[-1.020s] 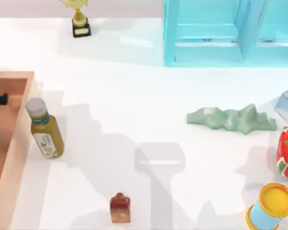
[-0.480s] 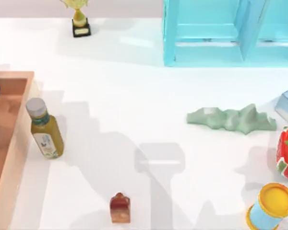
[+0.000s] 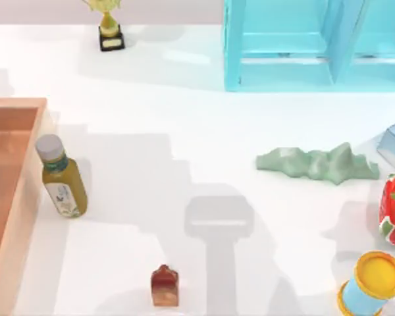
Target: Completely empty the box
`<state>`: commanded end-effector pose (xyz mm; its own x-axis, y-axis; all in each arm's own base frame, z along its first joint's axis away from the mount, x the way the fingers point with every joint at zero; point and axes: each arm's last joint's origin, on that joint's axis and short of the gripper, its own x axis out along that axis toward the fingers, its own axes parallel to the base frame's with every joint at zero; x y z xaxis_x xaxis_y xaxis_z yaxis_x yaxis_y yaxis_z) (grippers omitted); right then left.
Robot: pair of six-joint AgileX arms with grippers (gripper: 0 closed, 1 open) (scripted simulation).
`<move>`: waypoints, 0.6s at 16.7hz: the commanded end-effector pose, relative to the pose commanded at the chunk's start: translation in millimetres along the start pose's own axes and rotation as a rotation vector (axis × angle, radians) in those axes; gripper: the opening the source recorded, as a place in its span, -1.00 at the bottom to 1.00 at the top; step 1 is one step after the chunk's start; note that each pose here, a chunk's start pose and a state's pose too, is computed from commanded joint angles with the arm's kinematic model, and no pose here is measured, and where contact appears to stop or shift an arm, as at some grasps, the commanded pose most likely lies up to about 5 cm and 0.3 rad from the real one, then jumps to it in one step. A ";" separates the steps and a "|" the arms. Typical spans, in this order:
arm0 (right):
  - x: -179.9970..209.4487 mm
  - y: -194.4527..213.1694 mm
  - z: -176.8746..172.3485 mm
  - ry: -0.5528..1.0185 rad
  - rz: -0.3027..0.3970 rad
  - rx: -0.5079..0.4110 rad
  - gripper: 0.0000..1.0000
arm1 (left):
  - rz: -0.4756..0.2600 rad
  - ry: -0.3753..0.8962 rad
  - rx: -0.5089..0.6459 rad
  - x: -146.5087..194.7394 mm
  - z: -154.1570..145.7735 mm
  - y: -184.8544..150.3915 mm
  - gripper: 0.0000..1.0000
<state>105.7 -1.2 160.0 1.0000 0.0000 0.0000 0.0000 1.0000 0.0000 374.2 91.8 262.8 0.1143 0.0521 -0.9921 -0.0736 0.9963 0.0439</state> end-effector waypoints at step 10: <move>0.0 0.0 0.0 0.000 0.000 0.000 1.00 | -0.047 0.123 0.090 -26.3 -11.4 -28.5 -1.00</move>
<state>105.7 -1.2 160.0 1.0000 0.0000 0.0000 0.0000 1.0000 0.0000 361.9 61.3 286.3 -0.0074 0.0021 -1.0000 0.0183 0.9998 0.0019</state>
